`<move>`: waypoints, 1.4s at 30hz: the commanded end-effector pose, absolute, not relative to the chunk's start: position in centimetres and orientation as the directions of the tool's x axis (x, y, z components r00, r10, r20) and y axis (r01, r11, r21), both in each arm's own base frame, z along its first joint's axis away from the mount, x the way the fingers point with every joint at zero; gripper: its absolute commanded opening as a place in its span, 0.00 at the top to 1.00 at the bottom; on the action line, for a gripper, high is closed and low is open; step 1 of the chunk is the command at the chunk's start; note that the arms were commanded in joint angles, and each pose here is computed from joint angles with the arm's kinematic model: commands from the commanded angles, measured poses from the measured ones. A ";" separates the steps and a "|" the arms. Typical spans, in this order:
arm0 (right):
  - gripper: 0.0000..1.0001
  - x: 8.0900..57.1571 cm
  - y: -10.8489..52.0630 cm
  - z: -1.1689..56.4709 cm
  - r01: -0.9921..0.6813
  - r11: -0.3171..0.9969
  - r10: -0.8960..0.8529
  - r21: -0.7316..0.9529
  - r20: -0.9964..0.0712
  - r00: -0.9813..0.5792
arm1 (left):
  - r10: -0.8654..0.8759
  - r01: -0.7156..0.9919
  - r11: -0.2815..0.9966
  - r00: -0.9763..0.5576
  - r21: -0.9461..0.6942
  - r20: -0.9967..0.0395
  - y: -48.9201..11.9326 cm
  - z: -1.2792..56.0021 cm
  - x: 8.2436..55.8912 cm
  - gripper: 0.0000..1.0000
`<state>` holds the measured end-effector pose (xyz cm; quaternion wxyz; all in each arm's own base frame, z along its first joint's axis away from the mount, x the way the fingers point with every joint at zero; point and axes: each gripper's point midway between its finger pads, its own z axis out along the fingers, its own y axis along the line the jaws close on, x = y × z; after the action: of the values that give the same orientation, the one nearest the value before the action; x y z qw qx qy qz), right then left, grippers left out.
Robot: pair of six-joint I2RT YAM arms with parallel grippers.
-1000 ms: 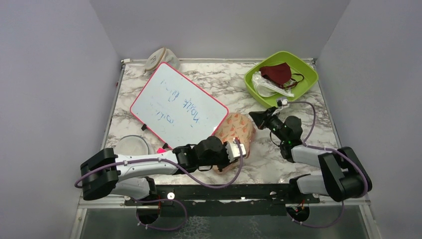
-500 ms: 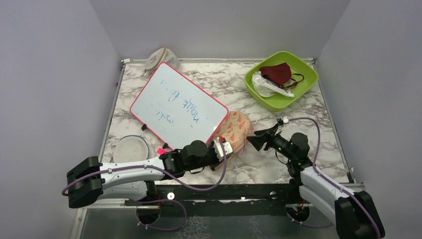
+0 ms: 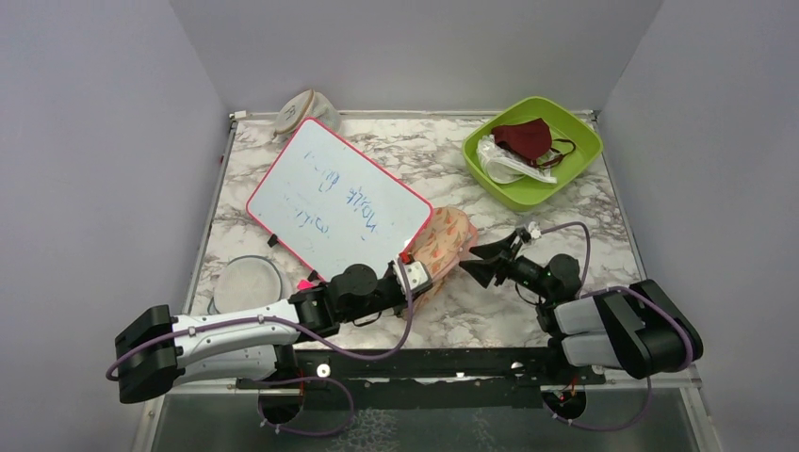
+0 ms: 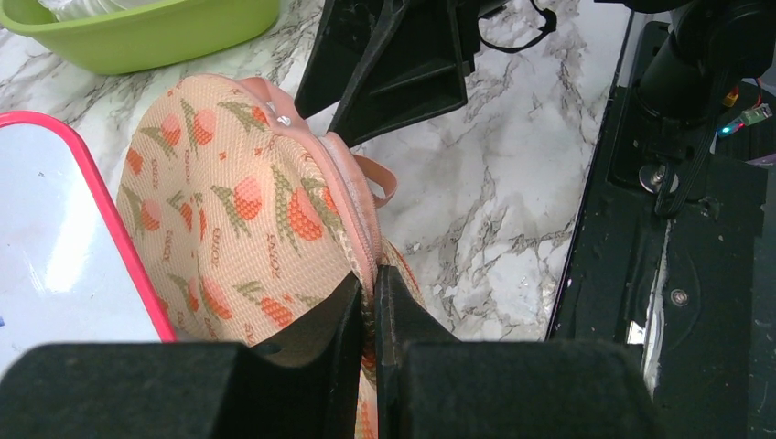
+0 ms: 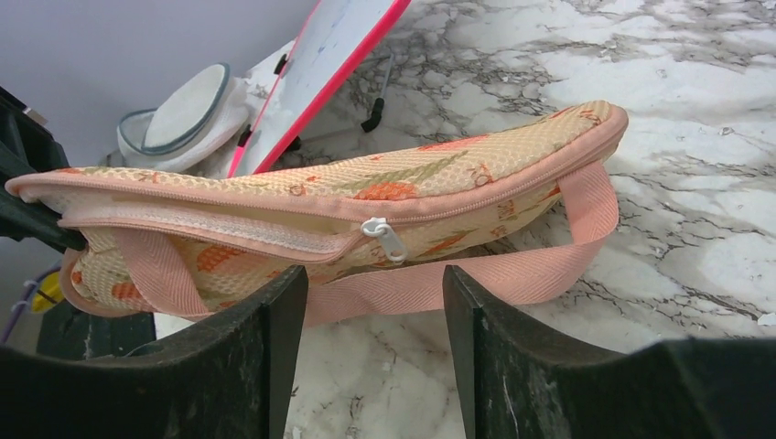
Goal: Unzip the laundry bag and remove the bra
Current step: Unzip the laundry bag at the center of the board.
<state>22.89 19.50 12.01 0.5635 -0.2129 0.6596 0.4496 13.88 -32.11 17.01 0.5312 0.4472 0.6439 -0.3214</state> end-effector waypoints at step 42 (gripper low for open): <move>0.43 25.9 18.1 13.8 -0.739 0.622 0.213 0.260 -0.964 -0.160 | 0.193 0.924 0.381 -0.032 0.045 -0.981 -32.2 18.0 13.6 1.00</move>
<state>24.12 20.05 13.06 0.5932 -0.2623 0.6256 0.4335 13.33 -32.08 16.86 0.5256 0.4542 0.6384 -0.3314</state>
